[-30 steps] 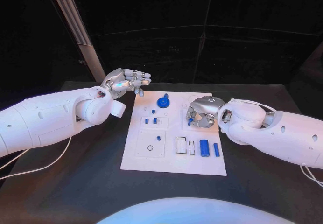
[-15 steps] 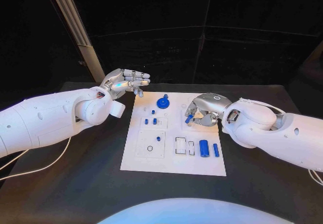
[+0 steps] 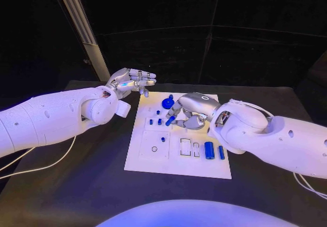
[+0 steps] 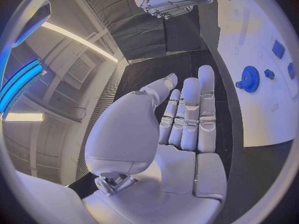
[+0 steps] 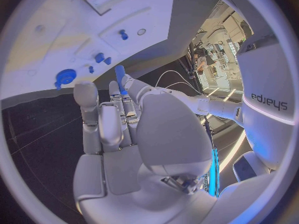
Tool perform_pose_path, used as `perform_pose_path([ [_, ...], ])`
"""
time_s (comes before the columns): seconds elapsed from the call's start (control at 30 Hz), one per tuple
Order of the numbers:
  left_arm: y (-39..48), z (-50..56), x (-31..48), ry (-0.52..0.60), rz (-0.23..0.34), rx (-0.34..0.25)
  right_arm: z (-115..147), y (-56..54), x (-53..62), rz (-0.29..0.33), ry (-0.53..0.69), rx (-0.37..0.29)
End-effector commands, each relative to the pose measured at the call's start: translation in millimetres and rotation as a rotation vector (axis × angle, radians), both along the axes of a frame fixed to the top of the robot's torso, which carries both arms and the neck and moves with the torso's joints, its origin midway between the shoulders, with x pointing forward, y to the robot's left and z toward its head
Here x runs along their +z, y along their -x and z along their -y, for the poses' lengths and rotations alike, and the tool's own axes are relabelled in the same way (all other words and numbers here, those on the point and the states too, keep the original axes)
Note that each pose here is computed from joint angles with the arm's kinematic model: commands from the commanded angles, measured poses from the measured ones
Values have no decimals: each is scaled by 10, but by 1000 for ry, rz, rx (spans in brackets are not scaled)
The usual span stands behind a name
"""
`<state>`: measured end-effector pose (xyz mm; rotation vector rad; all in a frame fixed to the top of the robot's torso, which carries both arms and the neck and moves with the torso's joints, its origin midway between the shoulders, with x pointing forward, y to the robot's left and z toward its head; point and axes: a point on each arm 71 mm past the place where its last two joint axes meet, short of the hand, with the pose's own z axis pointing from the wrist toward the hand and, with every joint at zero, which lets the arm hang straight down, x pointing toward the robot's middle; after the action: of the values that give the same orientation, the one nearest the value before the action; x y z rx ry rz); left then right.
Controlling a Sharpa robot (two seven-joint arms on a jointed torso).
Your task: Assemble the parts on the task board
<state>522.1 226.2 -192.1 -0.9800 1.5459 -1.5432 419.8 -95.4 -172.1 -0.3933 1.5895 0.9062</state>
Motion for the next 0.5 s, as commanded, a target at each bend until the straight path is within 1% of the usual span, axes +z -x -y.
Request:
perform_pose_path([
  [0.03,0,31,13,11,2,-12,-181,63,-57,-39,-24,77],
  [0.17,1,50,14,13,2,-16,-386,139,-173,-62,-11,138],
  [0.27,1,52,15,12,2,-16,-461,175,-237,-71,5,163],
  [0.3,0,55,15,12,2,-16,-500,193,-279,-76,19,177],
  [0.4,1,58,15,13,2,-17,-540,202,-333,-81,41,189],
  [0.5,1,60,15,13,2,-17,-565,189,-398,-89,70,190],
])
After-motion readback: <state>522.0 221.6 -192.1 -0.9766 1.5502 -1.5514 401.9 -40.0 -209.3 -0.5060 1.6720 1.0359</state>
